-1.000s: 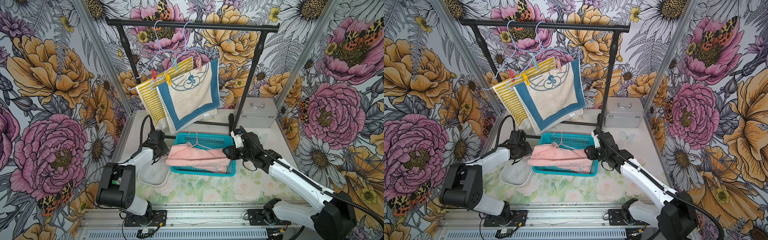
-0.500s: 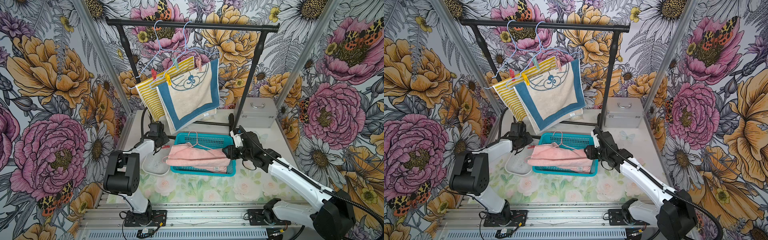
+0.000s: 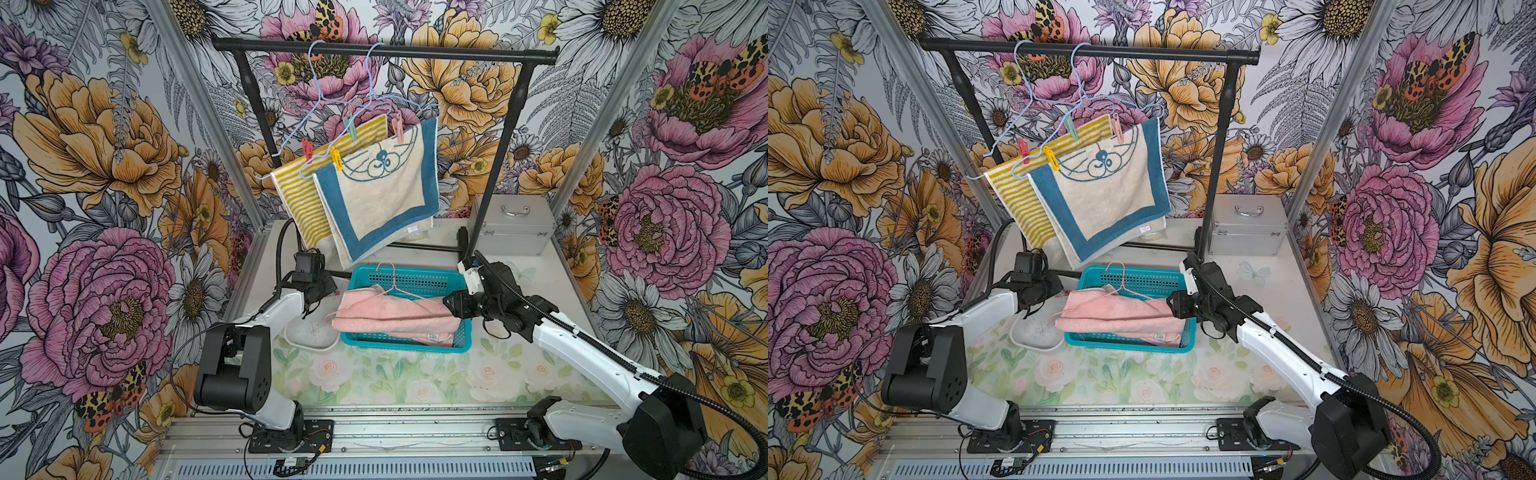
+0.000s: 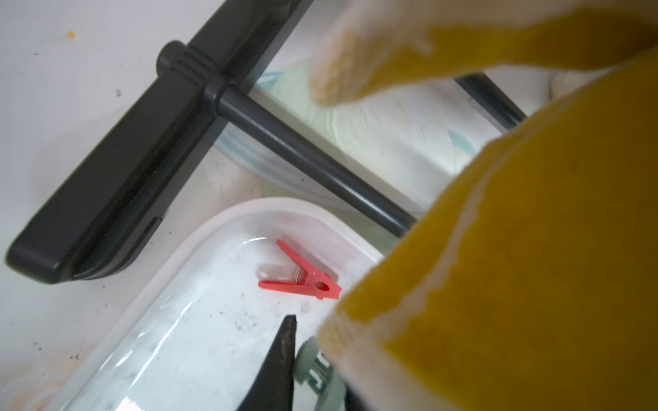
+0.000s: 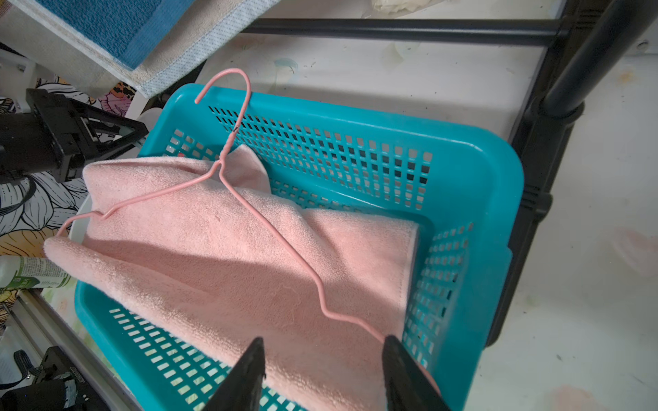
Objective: Remove the clothespins securing towels to the hanger
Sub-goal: Place the clothespin in the storage box.
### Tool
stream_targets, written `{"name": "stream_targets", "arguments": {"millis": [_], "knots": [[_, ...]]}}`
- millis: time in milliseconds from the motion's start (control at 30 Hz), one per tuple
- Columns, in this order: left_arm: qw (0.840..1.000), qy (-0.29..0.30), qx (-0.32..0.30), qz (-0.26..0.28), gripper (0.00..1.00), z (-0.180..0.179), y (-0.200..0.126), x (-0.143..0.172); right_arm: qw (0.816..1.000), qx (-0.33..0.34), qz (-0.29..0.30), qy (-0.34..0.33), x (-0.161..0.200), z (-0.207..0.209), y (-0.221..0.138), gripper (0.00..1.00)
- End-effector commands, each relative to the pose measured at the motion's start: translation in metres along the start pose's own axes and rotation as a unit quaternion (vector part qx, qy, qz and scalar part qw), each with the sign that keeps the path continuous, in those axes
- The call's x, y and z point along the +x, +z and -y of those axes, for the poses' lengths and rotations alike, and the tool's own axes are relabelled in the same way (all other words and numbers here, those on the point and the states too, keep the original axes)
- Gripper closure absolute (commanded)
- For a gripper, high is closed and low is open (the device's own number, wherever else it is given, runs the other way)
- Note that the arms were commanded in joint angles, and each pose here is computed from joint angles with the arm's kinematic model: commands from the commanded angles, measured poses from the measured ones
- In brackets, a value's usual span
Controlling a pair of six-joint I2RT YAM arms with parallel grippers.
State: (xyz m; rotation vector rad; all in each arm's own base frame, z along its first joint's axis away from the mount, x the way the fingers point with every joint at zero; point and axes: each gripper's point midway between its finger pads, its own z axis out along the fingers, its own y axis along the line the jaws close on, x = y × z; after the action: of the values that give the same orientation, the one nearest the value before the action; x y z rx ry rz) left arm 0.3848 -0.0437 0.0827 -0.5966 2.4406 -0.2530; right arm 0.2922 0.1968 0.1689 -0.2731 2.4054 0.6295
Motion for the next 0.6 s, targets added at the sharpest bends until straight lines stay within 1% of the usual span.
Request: {"name": "stream_targets", "arguments": {"millis": [0, 200, 300, 333, 433, 533, 567], "knots": [[1.000, 0.019, 0.005, -0.016, 1.00, 0.002, -0.005, 0.016, 0.999, -0.020, 0.024, -0.018, -0.019, -0.014, -0.005, 0.47], [0.999, 0.030, -0.005, -0.030, 1.00, 0.002, -0.004, 0.032, 0.999, -0.024, 0.028, -0.028, -0.025, -0.017, -0.005, 0.47], [0.999, 0.031, -0.008, -0.041, 0.98, 0.001, -0.001, 0.038, 0.999, -0.027, 0.033, -0.033, -0.030, -0.020, -0.007, 0.47], [0.998, 0.031, -0.006, -0.045, 0.95, 0.001, -0.001, 0.039, 0.998, -0.027, 0.035, -0.034, -0.032, -0.021, -0.008, 0.47], [0.998, 0.034, -0.010, -0.052, 0.81, 0.001, 0.000, 0.041, 0.998, -0.029, 0.040, -0.039, -0.036, -0.023, -0.010, 0.47], [0.998, 0.034, -0.019, -0.049, 0.62, -0.001, -0.005, 0.039, 0.998, -0.031, 0.044, -0.040, -0.037, -0.024, -0.012, 0.47], [0.998, 0.035, -0.024, -0.044, 0.58, -0.003, -0.009, 0.037, 0.998, -0.030, 0.044, -0.039, -0.036, -0.024, -0.012, 0.47]]}}
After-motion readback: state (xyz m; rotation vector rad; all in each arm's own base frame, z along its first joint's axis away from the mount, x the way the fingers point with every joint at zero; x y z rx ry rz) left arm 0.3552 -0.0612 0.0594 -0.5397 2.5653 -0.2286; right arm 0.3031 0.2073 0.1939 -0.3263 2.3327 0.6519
